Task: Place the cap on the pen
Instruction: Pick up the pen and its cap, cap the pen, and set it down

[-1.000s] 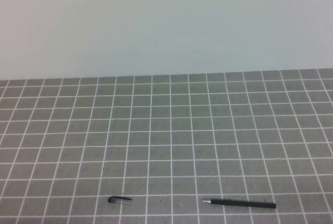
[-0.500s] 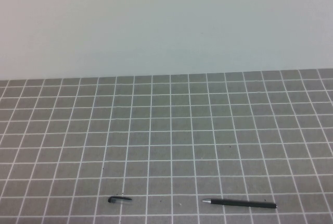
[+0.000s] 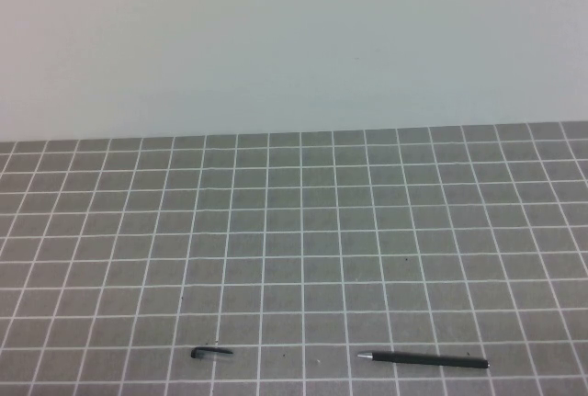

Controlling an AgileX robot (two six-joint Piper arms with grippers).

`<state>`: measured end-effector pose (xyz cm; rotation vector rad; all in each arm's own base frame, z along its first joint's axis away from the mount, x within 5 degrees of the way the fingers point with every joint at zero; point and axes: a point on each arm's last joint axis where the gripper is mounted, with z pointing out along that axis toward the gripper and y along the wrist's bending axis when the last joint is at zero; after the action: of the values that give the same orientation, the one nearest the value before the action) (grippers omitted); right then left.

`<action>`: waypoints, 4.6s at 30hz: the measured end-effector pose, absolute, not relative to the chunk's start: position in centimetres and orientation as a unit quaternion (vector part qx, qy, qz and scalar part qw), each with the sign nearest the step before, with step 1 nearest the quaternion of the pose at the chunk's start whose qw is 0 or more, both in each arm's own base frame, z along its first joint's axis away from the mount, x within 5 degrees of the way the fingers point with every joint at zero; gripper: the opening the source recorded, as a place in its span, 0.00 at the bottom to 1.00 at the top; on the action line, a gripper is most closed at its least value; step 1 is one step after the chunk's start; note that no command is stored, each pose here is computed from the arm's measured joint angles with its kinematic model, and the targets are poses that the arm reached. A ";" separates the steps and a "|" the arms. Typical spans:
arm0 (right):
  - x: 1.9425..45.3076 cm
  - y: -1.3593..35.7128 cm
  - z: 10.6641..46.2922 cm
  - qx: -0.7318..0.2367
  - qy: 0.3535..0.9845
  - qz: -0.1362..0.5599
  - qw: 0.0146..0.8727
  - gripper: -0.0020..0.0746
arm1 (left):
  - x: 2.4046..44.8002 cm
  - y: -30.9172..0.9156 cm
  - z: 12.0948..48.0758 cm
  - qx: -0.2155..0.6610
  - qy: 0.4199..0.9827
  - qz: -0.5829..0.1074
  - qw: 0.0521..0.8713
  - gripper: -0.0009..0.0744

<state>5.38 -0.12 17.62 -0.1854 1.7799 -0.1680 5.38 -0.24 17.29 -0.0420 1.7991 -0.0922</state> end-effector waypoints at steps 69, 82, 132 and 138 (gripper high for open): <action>4.0 0.1 26.2 -0.007 0.685 0.006 0.728 0.03 | 3.2 -0.4 28.2 -0.111 0.724 -0.152 0.664 0.01; 9.8 2.5 29.6 -0.193 0.829 0.040 0.524 0.03 | 8.8 -1.8 28.3 -0.027 0.843 -0.131 0.522 0.01; 28.9 19.0 18.0 -0.663 0.744 -0.017 0.077 0.56 | 11.4 -2.2 27.4 -0.029 0.860 -0.150 0.488 0.01; 29.0 19.1 17.2 -0.664 0.745 -0.016 0.069 0.47 | 11.4 -2.2 27.5 -0.030 0.858 -0.150 0.490 0.01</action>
<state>29.02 19.12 17.18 -1.9976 2.2418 -0.0468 11.39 -2.23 27.45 -0.0731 2.0850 -0.3653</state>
